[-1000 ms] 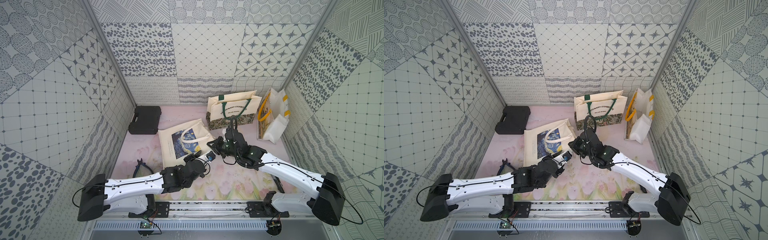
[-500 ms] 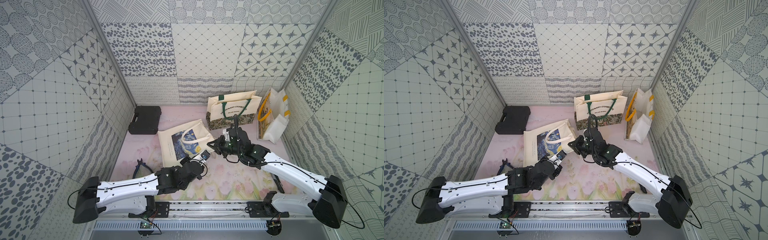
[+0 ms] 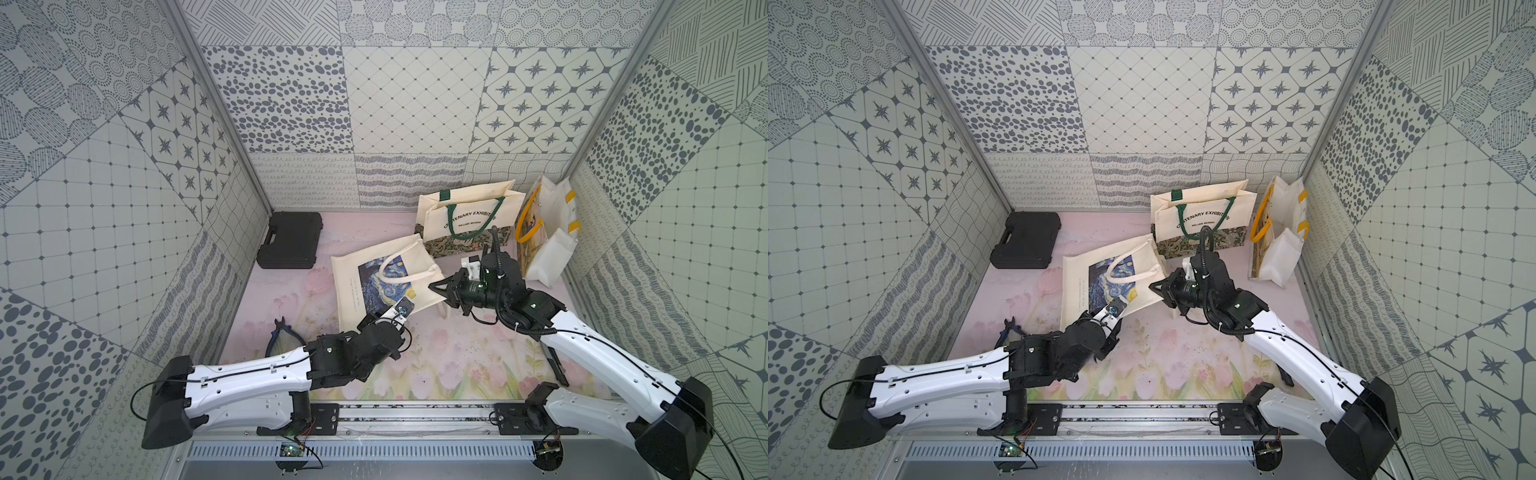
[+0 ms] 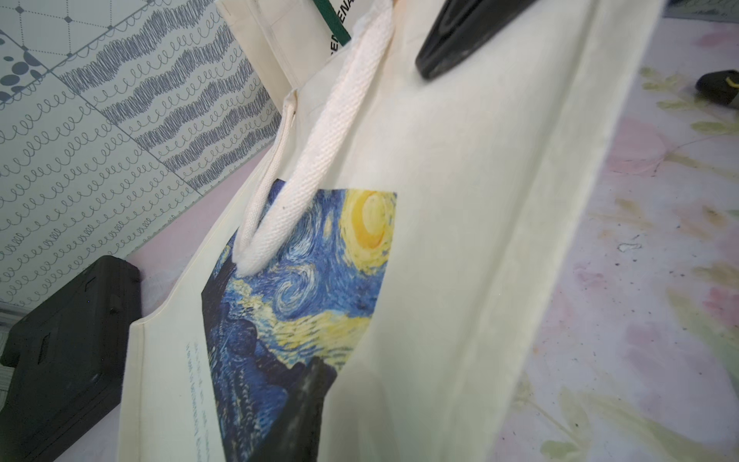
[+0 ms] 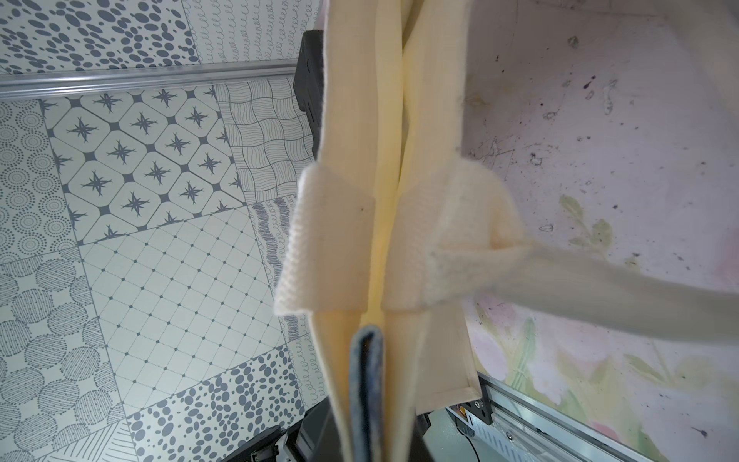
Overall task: Put away the canvas bag
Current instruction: Press the canvas bag.
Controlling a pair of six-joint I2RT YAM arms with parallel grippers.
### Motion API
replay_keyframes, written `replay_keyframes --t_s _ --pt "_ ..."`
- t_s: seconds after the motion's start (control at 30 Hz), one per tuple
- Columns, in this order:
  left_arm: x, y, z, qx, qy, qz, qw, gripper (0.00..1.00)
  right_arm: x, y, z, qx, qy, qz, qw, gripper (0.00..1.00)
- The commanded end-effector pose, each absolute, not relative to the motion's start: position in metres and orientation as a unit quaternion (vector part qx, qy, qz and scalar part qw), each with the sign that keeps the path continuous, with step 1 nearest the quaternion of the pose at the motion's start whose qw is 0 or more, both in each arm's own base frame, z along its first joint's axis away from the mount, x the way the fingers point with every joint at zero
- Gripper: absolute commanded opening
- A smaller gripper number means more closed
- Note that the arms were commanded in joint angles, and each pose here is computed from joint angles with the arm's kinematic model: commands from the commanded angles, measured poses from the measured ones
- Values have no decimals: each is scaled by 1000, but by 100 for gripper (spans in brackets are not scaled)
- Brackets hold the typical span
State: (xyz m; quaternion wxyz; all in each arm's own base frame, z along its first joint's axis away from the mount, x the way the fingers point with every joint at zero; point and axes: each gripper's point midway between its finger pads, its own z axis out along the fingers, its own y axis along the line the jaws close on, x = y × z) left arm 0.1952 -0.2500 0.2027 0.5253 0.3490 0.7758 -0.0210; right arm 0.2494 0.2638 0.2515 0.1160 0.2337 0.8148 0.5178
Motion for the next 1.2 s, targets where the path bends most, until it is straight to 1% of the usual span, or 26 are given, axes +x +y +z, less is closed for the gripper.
replay_keyframes --t_s 0.0,0.03,0.1,0.13,0.17,0.23,0.27,0.3,0.33,0.37,0.53,0.57,0.6,0.67,0.73,0.83,0.87,0.9,0.93,0.97,1.03,1.07,1.1,1.13,1.17 --pt "199 -197 181 334 802 94 487 5 243 258 281 223 790 559 113 0" --pt "198 -197 179 335 804 92 483 0 244 257 283 226 788 562 110 0" --pt "196 -196 176 334 807 90 478 2 244 255 286 229 784 568 105 0" --pt "195 -195 175 332 809 90 476 15 245 254 287 232 781 571 102 0" --pt "195 -193 174 328 812 91 473 25 245 254 289 234 777 576 98 0" --pt "193 -191 170 327 816 93 467 27 245 254 294 239 769 586 90 0" --pt "192 -190 169 327 818 92 464 26 245 254 296 240 764 592 87 0" --pt "191 -189 168 327 819 92 462 22 245 253 298 243 760 596 86 0" --pt "190 -188 167 326 821 91 460 9 245 253 301 245 756 601 83 0" --pt "188 -187 166 326 823 90 457 0 245 252 303 246 754 604 83 0" --pt "183 -186 161 327 828 81 449 0 249 239 311 256 744 610 90 0" --pt "183 -184 161 321 830 82 448 14 250 237 311 259 743 611 89 0" --pt "182 -182 161 318 832 84 447 23 251 234 313 260 741 613 90 0" --pt "181 -182 159 318 834 85 442 25 253 229 313 267 736 615 90 0" --pt "180 -184 158 316 837 78 440 26 255 224 316 272 732 618 92 0" --pt "180 -187 160 313 837 69 444 24 258 218 321 278 723 626 94 0" --pt "180 -187 159 312 837 70 444 20 260 216 323 279 721 628 94 0" --pt "180 -187 157 314 836 72 444 13 261 214 325 280 719 629 95 0" --pt "181 -187 155 315 836 75 443 4 262 212 326 283 717 630 96 0" --pt "181 -187 153 317 836 77 441 0 263 211 326 285 716 631 96 0" --pt "180 -187 151 318 839 82 434 0 264 208 329 286 713 633 96 0" --pt "179 -188 150 320 840 82 431 8 265 207 330 288 711 634 97 0" --pt "179 -187 149 318 842 84 428 21 265 205 331 290 709 635 97 0" --pt "179 -187 149 314 844 83 427 30 266 204 333 291 707 637 98 0" --pt "178 -187 149 313 845 82 425 32 268 202 334 292 705 638 100 0"
